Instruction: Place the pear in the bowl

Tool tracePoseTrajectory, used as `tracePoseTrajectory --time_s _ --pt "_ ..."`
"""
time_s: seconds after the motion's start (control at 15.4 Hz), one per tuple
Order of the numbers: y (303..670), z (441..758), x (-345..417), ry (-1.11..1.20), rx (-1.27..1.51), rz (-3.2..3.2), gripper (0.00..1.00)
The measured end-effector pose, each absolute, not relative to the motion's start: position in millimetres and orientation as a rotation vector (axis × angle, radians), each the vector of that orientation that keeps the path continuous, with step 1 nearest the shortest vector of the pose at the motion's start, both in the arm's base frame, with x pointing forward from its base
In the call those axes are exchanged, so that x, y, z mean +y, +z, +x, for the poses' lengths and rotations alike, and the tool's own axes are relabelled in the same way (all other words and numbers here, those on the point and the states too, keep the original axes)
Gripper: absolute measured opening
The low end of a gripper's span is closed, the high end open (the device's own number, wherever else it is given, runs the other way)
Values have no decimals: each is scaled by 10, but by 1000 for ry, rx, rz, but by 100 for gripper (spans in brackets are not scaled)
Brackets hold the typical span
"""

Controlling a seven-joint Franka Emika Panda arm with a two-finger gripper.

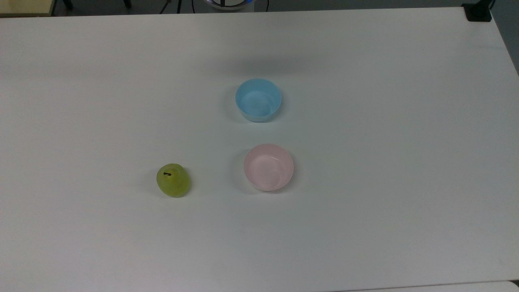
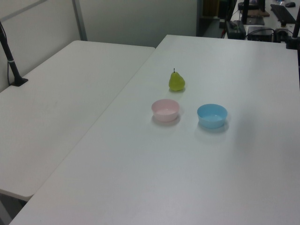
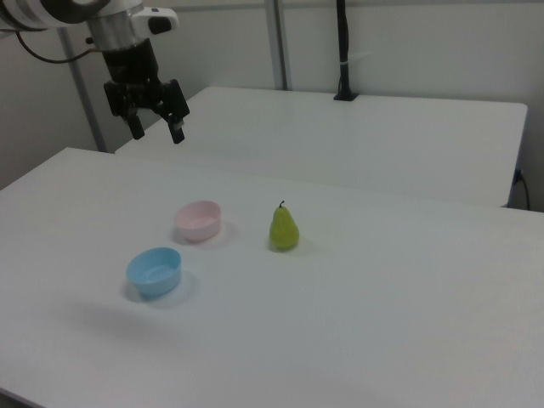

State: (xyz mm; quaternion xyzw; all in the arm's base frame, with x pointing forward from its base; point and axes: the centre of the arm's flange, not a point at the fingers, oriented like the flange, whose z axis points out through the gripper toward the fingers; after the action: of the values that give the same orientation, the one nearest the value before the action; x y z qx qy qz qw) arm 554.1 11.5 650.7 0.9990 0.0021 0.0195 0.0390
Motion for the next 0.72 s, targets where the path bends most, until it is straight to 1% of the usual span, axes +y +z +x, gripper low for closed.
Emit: tracePoseTrajectory --time_s 0.39,0.52,0.72 --pt "6482 5580 108 73 18 3062 100" --pt "6452 5661 56 115 52 3059 100" --pt "6276 5812 -22 116 94 3054 100"
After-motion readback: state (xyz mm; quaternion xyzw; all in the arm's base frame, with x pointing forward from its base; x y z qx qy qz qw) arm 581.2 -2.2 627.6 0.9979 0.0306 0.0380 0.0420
